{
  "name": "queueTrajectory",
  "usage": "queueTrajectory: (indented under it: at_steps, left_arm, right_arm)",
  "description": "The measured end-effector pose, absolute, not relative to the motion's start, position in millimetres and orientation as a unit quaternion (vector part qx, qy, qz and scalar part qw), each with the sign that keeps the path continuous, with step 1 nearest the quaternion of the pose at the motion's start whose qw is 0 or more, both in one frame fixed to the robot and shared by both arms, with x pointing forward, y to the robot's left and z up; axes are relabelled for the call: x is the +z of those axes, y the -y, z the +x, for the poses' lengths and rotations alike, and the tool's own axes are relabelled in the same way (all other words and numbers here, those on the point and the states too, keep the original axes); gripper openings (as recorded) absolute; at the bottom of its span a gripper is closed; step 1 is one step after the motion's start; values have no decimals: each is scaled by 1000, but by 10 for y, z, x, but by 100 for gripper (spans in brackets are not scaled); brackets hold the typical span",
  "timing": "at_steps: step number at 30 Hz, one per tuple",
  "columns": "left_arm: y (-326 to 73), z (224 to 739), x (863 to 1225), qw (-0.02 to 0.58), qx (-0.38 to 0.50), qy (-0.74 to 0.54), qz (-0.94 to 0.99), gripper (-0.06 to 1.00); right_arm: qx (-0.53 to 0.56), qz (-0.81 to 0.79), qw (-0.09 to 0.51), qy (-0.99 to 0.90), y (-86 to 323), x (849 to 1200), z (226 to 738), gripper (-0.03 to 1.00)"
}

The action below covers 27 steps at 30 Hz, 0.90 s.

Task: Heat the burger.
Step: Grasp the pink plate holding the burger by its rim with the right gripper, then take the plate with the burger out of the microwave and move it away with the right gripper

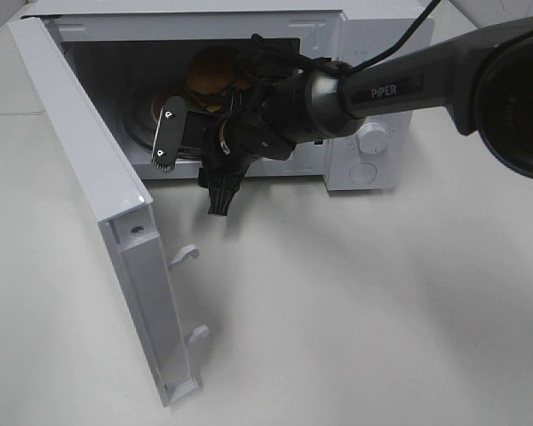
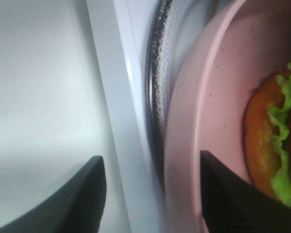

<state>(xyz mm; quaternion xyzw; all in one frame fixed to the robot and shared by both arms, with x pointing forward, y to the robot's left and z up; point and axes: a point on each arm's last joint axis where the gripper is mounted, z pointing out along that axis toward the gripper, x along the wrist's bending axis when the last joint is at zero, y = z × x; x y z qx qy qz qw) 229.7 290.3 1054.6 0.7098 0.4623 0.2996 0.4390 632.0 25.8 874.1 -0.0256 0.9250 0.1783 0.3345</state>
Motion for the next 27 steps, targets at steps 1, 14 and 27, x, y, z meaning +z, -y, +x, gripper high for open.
queueTrajectory:
  at_steps: [1, 14, 27]
  left_arm:
    - [-2903, 2297, 10546, 439, 300, -462, 710, 0]
    - [-2903, 2297, 10546, 439, 300, -462, 710, 0]
    - [-2903, 2297, 10546, 439, 300, -462, 710, 0]
  right_arm:
    - [178, -26, 334, -925, -258, 8741, 6320, 54]
    - [178, -33, 341, -922, -278, 8786, 6325, 15]
    - [159, -45, 346, -924, -253, 8879, 6318, 13]
